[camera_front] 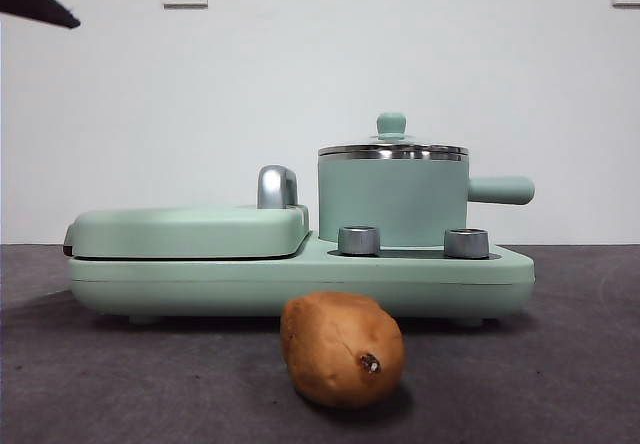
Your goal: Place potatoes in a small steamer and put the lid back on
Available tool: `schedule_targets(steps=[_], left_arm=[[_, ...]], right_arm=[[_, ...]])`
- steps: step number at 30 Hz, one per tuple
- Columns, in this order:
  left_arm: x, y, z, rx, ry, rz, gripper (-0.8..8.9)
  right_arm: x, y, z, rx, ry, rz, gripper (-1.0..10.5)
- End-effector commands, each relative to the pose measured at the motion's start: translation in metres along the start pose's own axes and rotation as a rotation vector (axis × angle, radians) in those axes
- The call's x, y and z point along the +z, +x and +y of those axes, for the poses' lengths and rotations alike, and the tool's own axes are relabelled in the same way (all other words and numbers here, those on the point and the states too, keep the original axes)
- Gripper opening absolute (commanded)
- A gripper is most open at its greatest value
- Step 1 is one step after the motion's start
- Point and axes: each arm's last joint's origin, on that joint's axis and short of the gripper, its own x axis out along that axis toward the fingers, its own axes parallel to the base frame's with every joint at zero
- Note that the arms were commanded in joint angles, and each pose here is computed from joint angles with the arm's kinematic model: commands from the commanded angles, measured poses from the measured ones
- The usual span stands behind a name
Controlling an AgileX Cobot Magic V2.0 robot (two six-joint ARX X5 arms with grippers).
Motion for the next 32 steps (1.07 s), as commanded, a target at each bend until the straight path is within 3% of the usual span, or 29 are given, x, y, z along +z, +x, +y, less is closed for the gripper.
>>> schedule_targets(steps=[1, 13, 16, 20, 26, 32], left_arm=[[0.006, 0.004, -0.003, -0.025, 0.033, -0.003, 5.14], [0.056, 0.065, -0.014, -0.127, 0.067, 0.118, 5.12], [0.077, 0.095, -0.021, -0.141, 0.113, 0.181, 5.03], [0.102, 0.14, -0.031, -0.083, 0.207, 0.25, 5.03], [0.13, 0.202, -0.04, -0.027, 0.283, 0.238, 5.03], [0.143, 0.249, -0.045, -0.051, 0.31, 0.215, 4.98]], right_arm=[[0.004, -0.001, 0.002, 0.007, -0.02, -0.009, 4.4], [0.004, -0.001, 0.002, 0.008, -0.019, -0.01, 4.4], [0.004, -0.001, 0.002, 0.009, -0.011, -0.012, 4.4], [0.004, -0.001, 0.002, 0.013, 0.003, -0.011, 4.4], [0.004, -0.001, 0.002, 0.013, 0.003, -0.012, 4.4], [0.004, -0.001, 0.002, 0.013, 0.003, -0.012, 4.4]])
